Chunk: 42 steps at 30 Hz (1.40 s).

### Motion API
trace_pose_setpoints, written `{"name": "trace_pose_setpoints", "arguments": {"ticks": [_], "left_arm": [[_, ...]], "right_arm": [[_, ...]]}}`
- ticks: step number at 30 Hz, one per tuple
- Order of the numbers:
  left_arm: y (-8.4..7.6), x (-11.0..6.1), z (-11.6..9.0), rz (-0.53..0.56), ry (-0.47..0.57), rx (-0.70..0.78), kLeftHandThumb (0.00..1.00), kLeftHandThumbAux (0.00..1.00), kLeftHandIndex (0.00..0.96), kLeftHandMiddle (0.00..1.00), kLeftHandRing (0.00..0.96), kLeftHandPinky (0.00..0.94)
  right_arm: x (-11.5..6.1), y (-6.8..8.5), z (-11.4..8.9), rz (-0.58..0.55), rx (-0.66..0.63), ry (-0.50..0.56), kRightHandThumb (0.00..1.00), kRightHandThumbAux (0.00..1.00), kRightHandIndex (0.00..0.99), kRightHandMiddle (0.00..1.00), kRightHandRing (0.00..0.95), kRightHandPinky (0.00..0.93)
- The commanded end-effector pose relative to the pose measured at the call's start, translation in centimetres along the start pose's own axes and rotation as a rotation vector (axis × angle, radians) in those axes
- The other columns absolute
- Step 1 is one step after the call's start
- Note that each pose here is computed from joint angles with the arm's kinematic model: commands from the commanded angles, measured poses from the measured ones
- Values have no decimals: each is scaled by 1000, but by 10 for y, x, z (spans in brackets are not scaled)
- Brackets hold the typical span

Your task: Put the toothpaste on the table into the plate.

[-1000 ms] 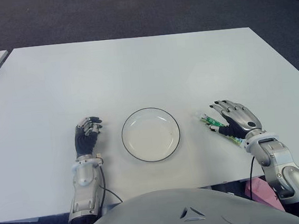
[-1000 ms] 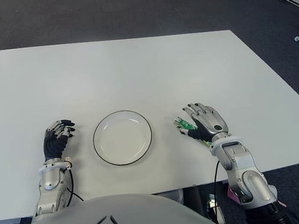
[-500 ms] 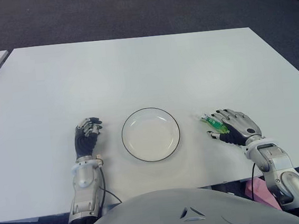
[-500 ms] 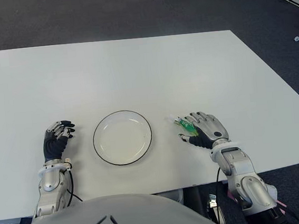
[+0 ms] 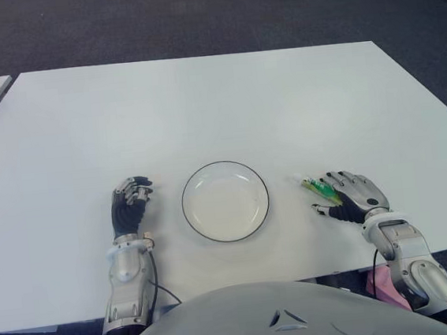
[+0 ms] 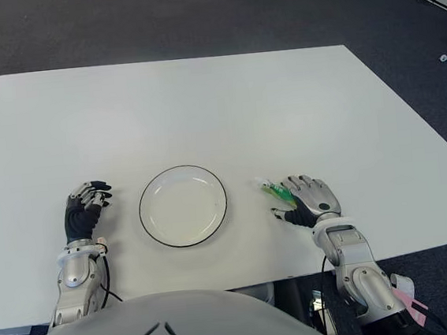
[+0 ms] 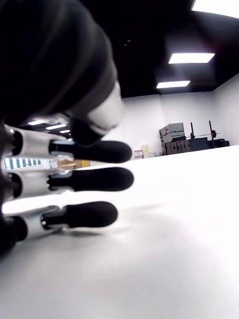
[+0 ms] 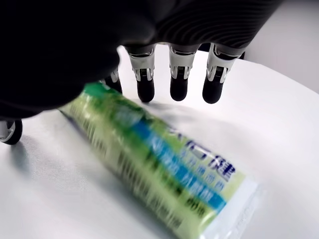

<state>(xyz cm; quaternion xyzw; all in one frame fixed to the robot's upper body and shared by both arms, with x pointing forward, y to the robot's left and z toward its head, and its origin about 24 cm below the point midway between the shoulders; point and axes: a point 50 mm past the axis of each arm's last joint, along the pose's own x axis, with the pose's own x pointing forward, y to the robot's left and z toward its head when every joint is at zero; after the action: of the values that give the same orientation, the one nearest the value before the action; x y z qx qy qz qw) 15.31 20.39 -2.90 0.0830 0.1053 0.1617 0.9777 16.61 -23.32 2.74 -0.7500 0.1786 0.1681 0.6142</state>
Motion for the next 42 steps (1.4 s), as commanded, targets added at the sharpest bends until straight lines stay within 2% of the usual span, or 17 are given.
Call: {"name": "trace_pose_setpoints", "arguments": {"ticks": [1, 22, 38, 40, 42], "left_arm": [[-2, -10, -17, -9, 107, 1, 705, 722, 432, 456, 513, 530], [0, -13, -18, 4, 115, -9, 704, 723, 431, 455, 507, 530], [2, -14, -18, 23, 120, 2, 705, 722, 433, 462, 511, 521], [2, -14, -18, 27, 123, 2, 706, 722, 433, 462, 511, 520], [3, -14, -18, 29, 125, 1, 706, 722, 433, 467, 515, 537]], "right_arm": [[3, 13, 3, 76, -32, 18, 285, 237, 0, 0, 0, 0], [24, 32, 17, 196, -175, 78, 287, 312, 0, 0, 0, 0], [31, 40, 20, 190, -231, 98, 327, 323, 0, 0, 0, 0], [31, 40, 19, 172, -226, 103, 337, 339, 0, 0, 0, 36], [31, 39, 19, 146, -220, 107, 364, 355, 62, 86, 95, 168]]}}
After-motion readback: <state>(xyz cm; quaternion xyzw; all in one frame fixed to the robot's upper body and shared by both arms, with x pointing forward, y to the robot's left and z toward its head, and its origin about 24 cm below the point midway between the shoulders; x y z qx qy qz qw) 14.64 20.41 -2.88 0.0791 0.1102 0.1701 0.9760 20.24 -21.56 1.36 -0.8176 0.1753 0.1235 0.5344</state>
